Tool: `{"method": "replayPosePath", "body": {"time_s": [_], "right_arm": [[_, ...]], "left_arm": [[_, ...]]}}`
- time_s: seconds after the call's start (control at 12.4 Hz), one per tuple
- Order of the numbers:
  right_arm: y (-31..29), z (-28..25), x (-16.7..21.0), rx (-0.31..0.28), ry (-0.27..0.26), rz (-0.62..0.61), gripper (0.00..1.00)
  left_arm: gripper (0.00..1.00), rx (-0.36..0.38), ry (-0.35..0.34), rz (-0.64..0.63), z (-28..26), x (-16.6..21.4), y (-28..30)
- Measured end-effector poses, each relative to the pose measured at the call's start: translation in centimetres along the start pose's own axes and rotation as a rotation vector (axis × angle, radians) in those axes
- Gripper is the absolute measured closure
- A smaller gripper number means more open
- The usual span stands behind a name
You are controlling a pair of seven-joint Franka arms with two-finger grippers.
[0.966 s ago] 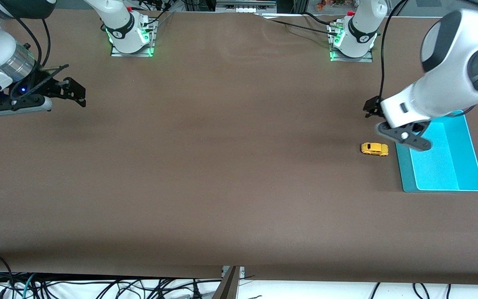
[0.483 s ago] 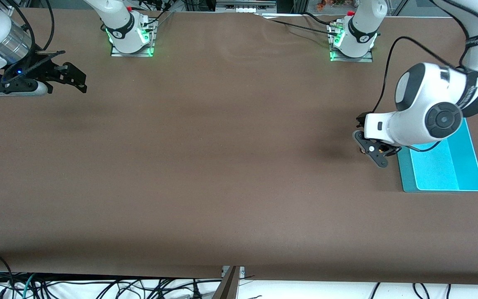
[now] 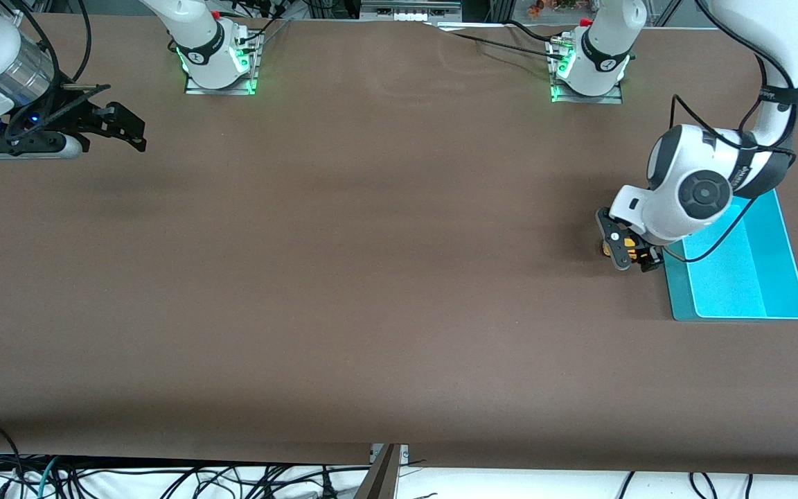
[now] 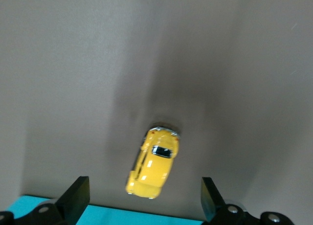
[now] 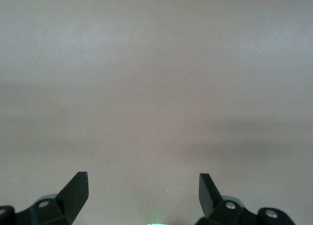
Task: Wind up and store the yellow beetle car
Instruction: 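Close the left gripper on the yellow car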
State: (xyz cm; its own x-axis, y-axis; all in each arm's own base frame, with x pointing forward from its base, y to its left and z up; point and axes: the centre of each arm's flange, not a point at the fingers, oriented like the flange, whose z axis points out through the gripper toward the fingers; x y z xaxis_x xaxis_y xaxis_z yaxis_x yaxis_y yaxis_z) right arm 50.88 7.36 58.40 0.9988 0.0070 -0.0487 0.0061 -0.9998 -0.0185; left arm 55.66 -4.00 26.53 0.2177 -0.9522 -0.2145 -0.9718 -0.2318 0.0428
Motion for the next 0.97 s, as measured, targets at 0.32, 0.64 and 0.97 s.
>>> {"method": "replayPosePath", "body": {"time_s": [0.32, 0.64, 0.97], "right_arm": [[0.0, -0.6, 0.1, 0.002, 0.013, -0.001, 0.0], [0.5, -2.0, 0.0, 0.002, 0.017, 0.008, 0.0], [1.0, -2.8, 0.1, 0.001, 0.023, 0.017, 0.0]], "left_arm": [[0.0, 0.061, -0.039, 0.156, 3.5, -1.1, 1.5], [0.01, 0.09, 0.003, 0.223, 7.3, -2.5, 2.3], [0.05, 0.129, 0.009, 0.287, 10.1, -2.9, 2.2]]}}
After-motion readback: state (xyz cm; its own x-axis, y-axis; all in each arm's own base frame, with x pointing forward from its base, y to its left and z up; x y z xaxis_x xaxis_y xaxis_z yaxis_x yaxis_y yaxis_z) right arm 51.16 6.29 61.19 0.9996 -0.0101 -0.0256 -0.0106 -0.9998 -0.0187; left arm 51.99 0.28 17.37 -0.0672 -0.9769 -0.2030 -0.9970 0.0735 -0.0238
